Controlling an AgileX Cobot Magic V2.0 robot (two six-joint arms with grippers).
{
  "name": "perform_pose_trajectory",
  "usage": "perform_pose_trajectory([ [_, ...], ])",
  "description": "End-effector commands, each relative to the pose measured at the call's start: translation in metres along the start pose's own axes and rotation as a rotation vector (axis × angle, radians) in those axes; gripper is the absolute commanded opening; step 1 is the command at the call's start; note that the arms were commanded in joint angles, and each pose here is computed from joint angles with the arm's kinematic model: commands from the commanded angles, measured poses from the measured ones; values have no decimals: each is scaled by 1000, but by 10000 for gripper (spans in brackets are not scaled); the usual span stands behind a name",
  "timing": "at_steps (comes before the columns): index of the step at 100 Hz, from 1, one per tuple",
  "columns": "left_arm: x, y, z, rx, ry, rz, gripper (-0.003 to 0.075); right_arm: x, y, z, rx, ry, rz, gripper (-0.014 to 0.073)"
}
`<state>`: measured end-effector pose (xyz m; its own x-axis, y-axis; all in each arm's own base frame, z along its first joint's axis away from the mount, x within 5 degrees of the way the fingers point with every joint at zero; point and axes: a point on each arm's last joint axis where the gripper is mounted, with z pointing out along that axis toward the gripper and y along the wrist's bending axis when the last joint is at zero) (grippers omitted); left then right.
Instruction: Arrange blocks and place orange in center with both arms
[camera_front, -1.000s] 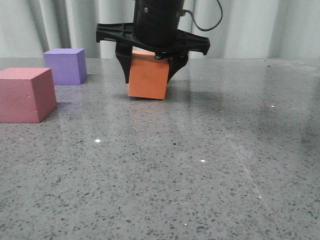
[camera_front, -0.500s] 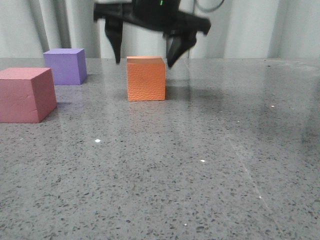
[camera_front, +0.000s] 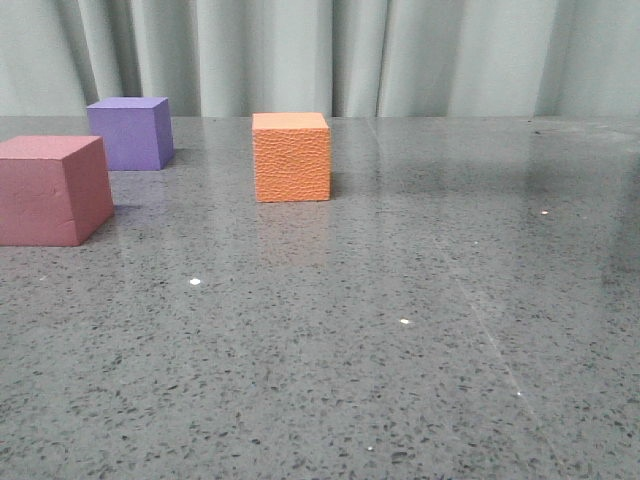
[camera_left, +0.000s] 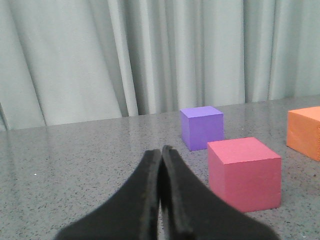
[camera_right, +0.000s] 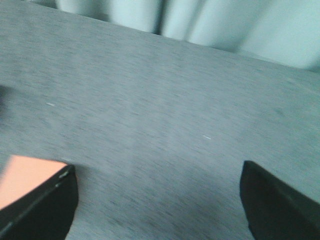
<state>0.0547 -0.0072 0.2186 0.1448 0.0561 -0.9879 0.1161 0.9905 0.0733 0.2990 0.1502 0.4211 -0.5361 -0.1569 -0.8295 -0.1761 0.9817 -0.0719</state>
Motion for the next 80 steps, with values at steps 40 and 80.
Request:
perform_pose_trajectory([
  [40, 9, -2, -2, 9, -58, -4, -19, 130, -99, -77, 194, -29, 48, 437],
  [80, 9, -2, -2, 9, -58, -4, -19, 193, -105, -119, 188, -100, 86, -68],
])
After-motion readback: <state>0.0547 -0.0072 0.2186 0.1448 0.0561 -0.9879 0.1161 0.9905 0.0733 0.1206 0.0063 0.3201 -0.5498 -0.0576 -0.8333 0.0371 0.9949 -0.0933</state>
